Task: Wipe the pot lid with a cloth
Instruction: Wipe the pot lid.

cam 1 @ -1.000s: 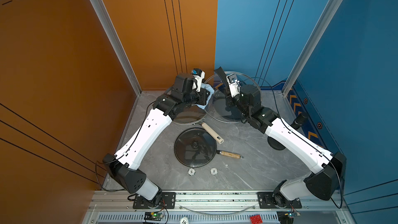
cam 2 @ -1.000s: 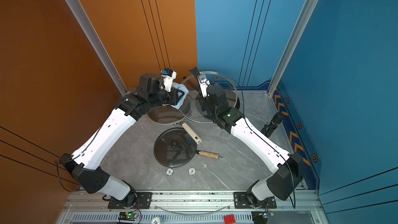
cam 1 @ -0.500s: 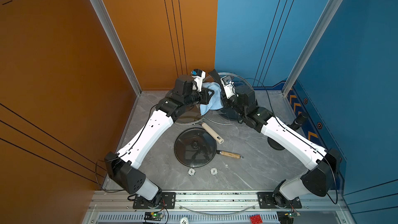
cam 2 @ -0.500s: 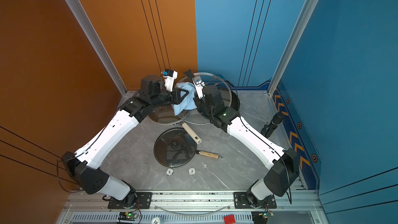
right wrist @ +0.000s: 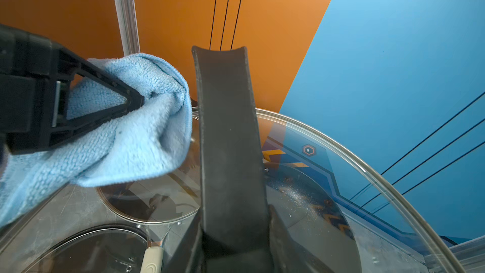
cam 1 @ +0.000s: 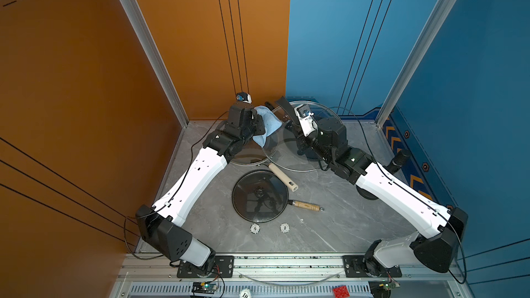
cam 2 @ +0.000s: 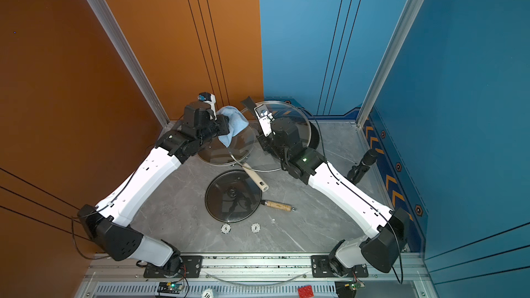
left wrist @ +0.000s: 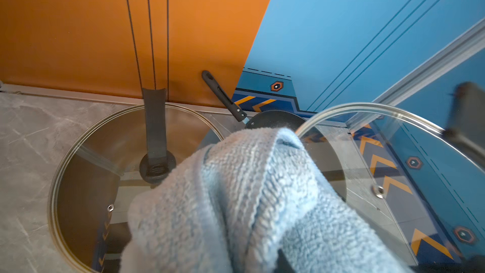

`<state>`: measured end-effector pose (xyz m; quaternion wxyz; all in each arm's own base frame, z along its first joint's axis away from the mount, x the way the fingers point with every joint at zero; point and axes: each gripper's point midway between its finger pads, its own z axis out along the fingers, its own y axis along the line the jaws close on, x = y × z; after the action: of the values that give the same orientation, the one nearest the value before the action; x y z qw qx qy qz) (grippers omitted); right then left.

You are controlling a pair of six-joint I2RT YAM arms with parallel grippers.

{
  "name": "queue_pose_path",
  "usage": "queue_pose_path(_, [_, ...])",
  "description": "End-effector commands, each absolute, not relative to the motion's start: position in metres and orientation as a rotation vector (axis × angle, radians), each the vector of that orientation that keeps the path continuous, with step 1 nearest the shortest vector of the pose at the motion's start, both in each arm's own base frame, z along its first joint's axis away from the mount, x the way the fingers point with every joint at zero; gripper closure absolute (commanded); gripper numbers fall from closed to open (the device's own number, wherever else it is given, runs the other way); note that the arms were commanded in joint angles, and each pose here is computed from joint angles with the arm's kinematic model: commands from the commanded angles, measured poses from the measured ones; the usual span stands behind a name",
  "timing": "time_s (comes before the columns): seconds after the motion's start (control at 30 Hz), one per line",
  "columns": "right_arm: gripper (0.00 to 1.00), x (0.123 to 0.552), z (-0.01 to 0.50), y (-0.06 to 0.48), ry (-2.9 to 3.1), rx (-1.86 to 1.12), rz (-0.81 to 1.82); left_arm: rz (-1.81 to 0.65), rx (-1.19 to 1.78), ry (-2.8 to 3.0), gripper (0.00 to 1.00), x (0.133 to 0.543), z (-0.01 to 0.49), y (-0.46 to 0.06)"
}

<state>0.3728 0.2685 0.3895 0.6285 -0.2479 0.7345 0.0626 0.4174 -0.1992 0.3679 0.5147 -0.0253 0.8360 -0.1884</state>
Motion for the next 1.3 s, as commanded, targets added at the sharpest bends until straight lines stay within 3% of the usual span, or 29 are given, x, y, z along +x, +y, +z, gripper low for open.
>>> queue_pose_path(0.0, [0.97, 0.361, 0.478, 0.261, 1.444, -0.441, 0.237, -0.663, 0.125, 1.962, 0.77, 0.400, 0.393, -0.250])
queue_pose_path(0.13, [0.97, 0.365, 0.476, 0.272, 1.440, -0.473, 0.259, -0.880, 0.213, 1.935, 0.75, 0.392, 0.400, -0.292])
queue_pose_path(0.27, [0.97, 0.364, 0.479, 0.277, 1.425, -0.487, 0.282, -0.919, 0.083, 1.974, 0.74, 0.408, 0.376, -0.292])
queue_pose_path(0.6, [0.97, 0.347, 0.500, 0.270, 1.378, -0.485, 0.321, -0.780, -0.331, 1.994, 0.76, 0.461, 0.317, -0.228])
queue_pose_path(0.77, [0.97, 0.344, 0.497, 0.258, 1.388, -0.477, 0.271, -0.549, -0.448, 2.025, 0.76, 0.464, 0.300, -0.176])
queue_pose_path(0.97, [0.96, 0.353, 0.473, 0.262, 1.448, -0.563, 0.233, -0.441, -0.403, 1.906, 0.76, 0.438, 0.352, -0.129])
queue_pose_path(1.27, [0.95, 0.349, 0.400, 0.316, 1.548, -1.090, 0.205, -0.428, -0.147, 1.743, 0.76, 0.388, 0.460, -0.106])
